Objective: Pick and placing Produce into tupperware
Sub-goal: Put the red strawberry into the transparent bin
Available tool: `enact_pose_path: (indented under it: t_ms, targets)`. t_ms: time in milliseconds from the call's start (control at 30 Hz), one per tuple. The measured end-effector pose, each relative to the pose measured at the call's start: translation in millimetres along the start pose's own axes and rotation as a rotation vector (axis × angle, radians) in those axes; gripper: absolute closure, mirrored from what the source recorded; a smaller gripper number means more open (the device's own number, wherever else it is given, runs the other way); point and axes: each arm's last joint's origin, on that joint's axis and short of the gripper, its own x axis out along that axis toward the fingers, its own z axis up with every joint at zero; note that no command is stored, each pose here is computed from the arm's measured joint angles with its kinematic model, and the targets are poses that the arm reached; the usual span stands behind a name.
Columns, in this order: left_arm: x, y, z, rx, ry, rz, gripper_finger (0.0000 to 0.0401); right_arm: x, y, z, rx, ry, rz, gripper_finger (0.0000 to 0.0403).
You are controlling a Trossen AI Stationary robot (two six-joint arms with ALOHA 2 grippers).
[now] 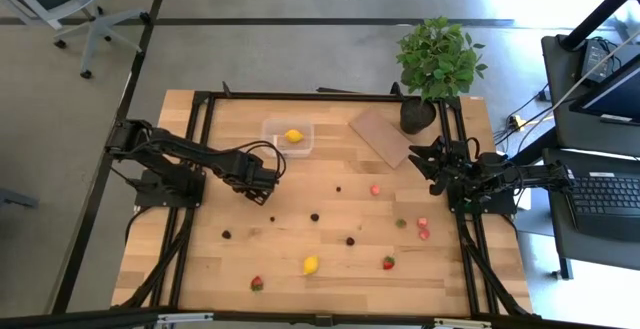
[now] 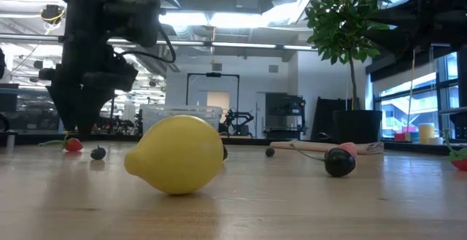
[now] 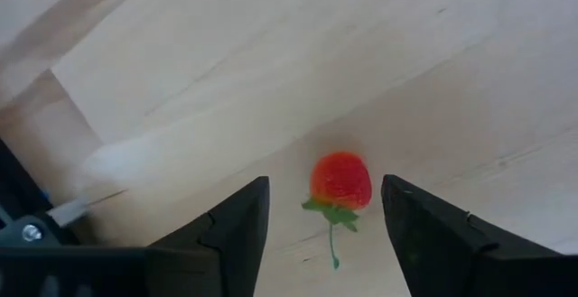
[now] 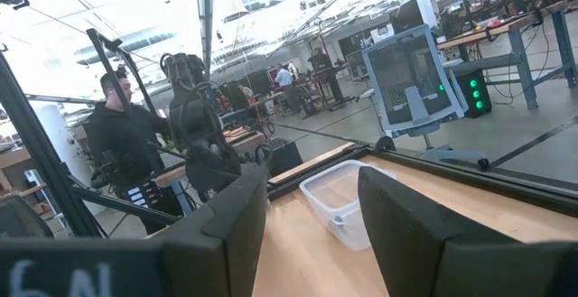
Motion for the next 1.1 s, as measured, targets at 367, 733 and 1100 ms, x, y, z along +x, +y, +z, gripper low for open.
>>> enact_pose_path:
  t_ms: [367, 733, 1100]
  targets:
    - [7, -2, -1, -0.006, -0.013, -0.044, 0.0205, 0, 0, 0, -0.002, 0.0, 0.0, 0.0224]
    - [7, -2, -1, -0.006, -0.013, -0.043, 0.0217, 0, 0, 0, -0.002, 0.001, -0.001, 0.0224]
    - [23, 5, -8, -0.029, 0.02, -0.038, 0.023, 0, 0, 0, -0.006, 0.001, -0.001, 0.0224]
